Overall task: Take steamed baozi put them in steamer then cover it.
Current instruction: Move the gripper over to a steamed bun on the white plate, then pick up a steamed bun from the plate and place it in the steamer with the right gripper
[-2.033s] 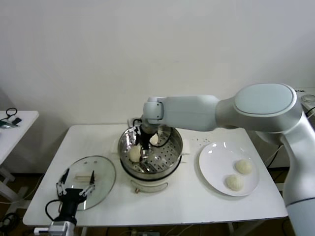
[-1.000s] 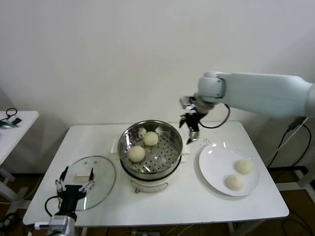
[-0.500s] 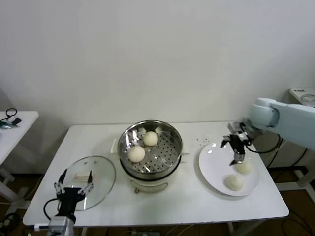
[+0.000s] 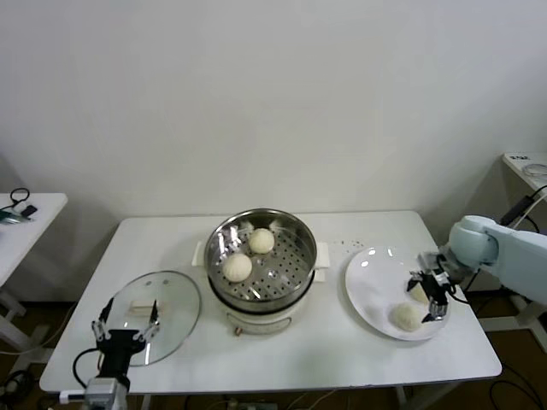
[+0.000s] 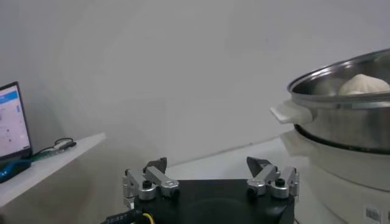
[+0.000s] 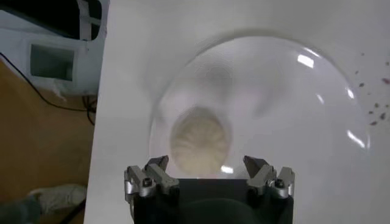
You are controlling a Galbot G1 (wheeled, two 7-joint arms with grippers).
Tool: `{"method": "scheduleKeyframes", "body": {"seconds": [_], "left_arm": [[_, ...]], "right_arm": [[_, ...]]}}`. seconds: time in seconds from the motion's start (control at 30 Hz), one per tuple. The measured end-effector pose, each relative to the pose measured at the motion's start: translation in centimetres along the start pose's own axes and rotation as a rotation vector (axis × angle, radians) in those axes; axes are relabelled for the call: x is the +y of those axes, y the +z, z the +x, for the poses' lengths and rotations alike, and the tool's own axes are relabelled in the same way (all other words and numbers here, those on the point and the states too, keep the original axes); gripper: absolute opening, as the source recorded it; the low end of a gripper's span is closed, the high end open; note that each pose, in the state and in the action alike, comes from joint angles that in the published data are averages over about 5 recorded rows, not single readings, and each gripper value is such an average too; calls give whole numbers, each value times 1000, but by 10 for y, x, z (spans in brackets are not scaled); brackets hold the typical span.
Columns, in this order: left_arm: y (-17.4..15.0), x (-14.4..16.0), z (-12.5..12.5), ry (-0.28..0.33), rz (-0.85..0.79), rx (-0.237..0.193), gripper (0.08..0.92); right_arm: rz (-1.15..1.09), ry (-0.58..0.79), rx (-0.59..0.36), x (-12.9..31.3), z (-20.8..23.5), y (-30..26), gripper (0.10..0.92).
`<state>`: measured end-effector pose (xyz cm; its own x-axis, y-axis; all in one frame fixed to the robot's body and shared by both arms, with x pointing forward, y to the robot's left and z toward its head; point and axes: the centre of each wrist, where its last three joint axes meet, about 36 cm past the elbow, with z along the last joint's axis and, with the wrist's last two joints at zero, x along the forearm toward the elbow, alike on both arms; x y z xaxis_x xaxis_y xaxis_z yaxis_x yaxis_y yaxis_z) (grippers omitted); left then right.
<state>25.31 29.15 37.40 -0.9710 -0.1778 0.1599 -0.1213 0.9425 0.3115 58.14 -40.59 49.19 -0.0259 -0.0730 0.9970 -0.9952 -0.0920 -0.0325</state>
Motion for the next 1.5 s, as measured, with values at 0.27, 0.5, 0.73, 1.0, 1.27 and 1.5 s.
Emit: {"method": "scheduleKeyframes", "body": {"seconds": [0.27,0.5,0.73,1.0,1.27,1.5], "left_arm": [[5,1,-1,-5,-5,14,823],[8,2,-3,-6,-9,18,823],[8,1,-5,-6,-14,16,823],[9,1,-6,-6,-18,16,823],[8,0,-5,-5,-20,15,823],[8,0,-2,-2,-23,17,823]], "right_arm": [[6,-33,6,-4,-23,-5,823],[11,-50,9,-7,-35,-9,821],[17,-62,15,-10,-40,-10,740],[24,-66,15,-13,-39,-7,681],[83,-54,8,-23,-27,-15,685],[253,-25,-9,-48,15,-42,683]]}}
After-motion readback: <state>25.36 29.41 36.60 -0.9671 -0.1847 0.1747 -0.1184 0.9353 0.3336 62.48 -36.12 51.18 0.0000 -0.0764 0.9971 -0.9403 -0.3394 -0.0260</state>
